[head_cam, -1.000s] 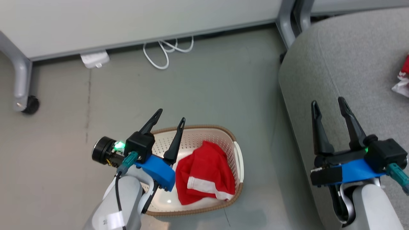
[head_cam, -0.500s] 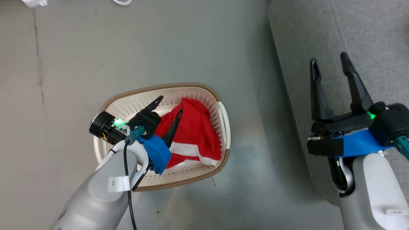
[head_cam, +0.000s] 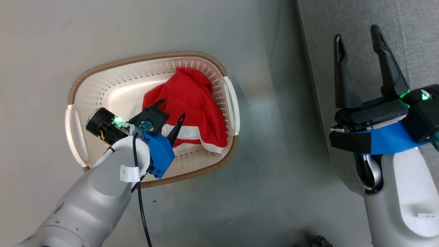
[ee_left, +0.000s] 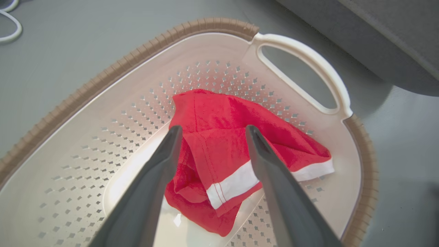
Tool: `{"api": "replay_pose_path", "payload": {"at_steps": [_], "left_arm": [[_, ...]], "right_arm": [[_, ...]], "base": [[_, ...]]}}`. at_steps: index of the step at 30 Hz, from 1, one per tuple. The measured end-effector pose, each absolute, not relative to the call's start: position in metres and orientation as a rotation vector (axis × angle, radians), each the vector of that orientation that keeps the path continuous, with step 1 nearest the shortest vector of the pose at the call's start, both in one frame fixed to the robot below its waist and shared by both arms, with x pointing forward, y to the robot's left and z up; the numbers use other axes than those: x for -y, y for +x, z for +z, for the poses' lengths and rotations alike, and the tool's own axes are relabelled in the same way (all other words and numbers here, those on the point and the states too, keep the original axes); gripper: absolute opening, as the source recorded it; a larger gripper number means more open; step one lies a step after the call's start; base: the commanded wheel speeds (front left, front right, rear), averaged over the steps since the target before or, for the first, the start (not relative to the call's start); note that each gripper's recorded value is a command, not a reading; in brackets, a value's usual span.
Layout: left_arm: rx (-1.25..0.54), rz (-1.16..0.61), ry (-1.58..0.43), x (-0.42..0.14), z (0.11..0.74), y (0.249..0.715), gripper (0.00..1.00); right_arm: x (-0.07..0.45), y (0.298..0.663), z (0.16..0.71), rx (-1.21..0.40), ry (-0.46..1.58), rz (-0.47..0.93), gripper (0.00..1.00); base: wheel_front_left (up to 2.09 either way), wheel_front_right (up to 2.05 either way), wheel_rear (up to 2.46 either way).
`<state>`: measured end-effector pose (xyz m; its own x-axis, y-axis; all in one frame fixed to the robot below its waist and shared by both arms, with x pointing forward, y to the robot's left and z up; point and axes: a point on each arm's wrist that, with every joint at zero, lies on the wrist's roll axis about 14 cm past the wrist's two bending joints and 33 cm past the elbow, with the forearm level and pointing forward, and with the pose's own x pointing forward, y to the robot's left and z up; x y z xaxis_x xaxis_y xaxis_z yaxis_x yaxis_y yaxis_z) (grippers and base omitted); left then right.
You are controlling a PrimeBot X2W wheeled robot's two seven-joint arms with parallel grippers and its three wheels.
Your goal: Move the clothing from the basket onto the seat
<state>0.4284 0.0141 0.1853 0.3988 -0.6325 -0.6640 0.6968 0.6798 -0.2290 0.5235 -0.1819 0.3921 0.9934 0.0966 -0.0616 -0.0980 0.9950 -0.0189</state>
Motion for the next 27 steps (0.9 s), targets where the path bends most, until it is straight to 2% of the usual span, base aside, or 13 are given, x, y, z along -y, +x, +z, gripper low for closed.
{"api": "replay_pose_path", "payload": {"at_steps": [12, 27], "left_arm": [[-1.019, -0.867, 0.101, -0.024, 0.125, 0.394, 1.00], [-1.100, -0.887, 0.100, -0.025, 0.087, 0.388, 1.00]], "right_arm": [[0.179, 0.532, 0.354, -0.113, -0.041, 0.117, 1.00], [0.175, 0.535, 0.319, -0.158, -0.057, 0.145, 1.00]], "base": [[0.00, 0.00, 0.00], [0.00, 0.00, 0.00]]}}
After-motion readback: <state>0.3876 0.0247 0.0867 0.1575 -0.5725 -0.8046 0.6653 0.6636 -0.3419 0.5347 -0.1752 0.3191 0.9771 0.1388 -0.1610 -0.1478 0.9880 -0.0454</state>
